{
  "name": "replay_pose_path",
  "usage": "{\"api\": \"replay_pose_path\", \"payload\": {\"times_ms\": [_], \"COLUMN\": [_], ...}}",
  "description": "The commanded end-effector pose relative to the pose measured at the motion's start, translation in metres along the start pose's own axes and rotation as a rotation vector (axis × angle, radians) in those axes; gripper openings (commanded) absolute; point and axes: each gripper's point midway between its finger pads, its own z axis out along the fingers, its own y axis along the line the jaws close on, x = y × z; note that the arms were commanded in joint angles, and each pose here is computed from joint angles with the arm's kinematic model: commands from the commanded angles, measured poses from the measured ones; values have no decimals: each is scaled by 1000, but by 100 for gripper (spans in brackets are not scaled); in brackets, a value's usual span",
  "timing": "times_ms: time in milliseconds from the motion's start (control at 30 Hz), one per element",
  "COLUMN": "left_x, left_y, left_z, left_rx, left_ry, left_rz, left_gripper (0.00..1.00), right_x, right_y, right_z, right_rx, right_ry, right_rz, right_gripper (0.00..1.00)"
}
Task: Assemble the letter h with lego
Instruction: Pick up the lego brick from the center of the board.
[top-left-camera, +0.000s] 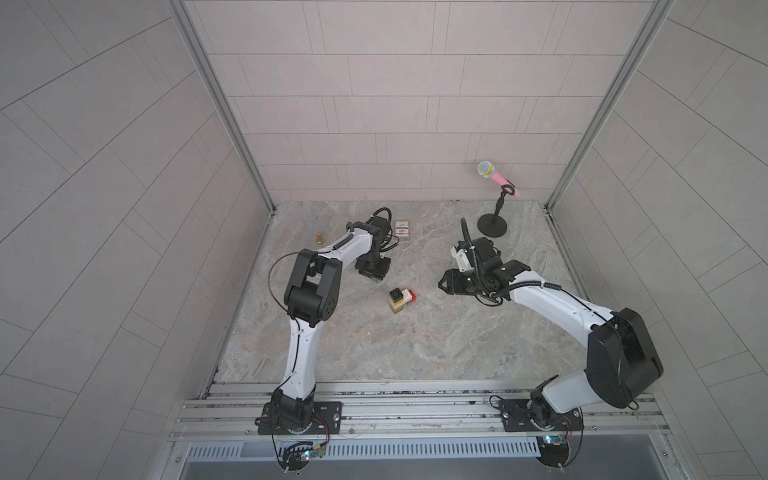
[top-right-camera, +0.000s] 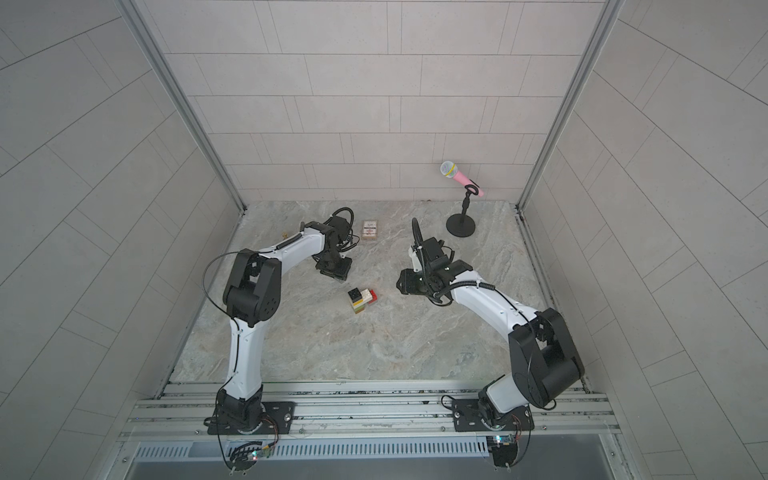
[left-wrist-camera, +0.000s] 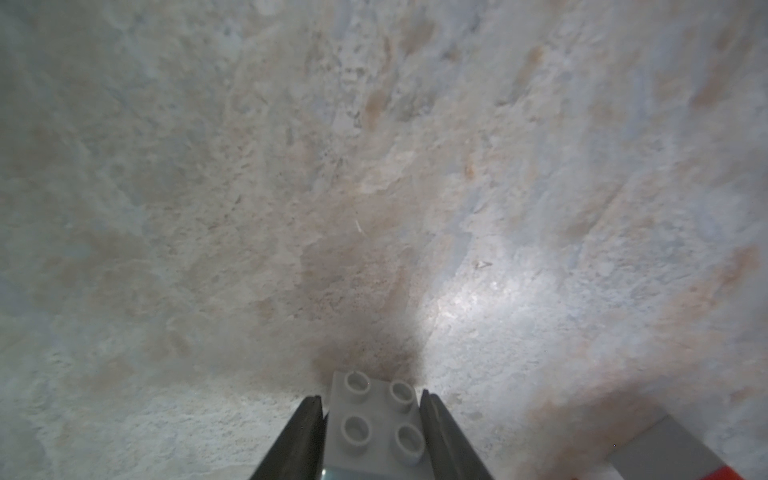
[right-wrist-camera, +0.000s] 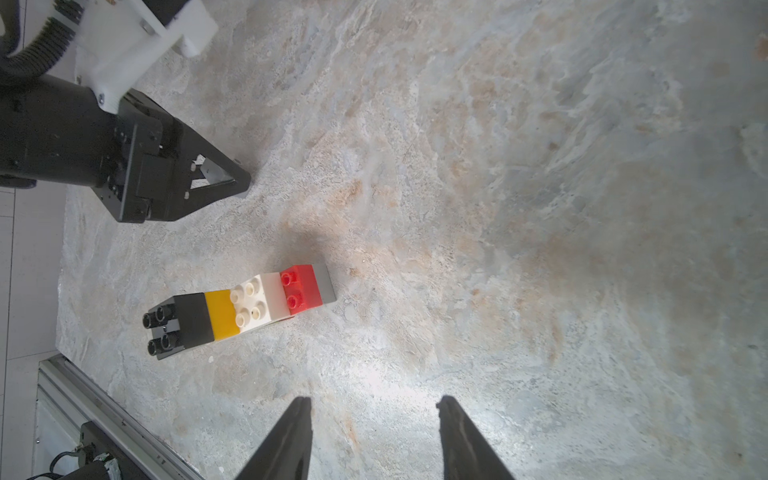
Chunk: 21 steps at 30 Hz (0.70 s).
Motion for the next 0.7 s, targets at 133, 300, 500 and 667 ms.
{"api": "replay_pose_path", "payload": {"times_ms": [133,300,500,667], "left_x": [-3,-8,9,34], "left_y": [-12,-18,-54,-82], "left_z": [-33,-96,-144,-170], "left_rx": [-34,-144,97,211], "left_ry": [-57,-308,-587,-752], "left_rz": [-12,-67,-90,48], "left_gripper": [20,8,9,0], "right_x": [4,3,0,-3], "right_y": [-8,-9,-13,-6], "right_z": [7,8,11,13], "right_rx": [22,17,19,-35], "right_ry": [0,-26,-65,-109], "right_rz": [-6,-5,2,3], "right_gripper": [51,50,50,50]}}
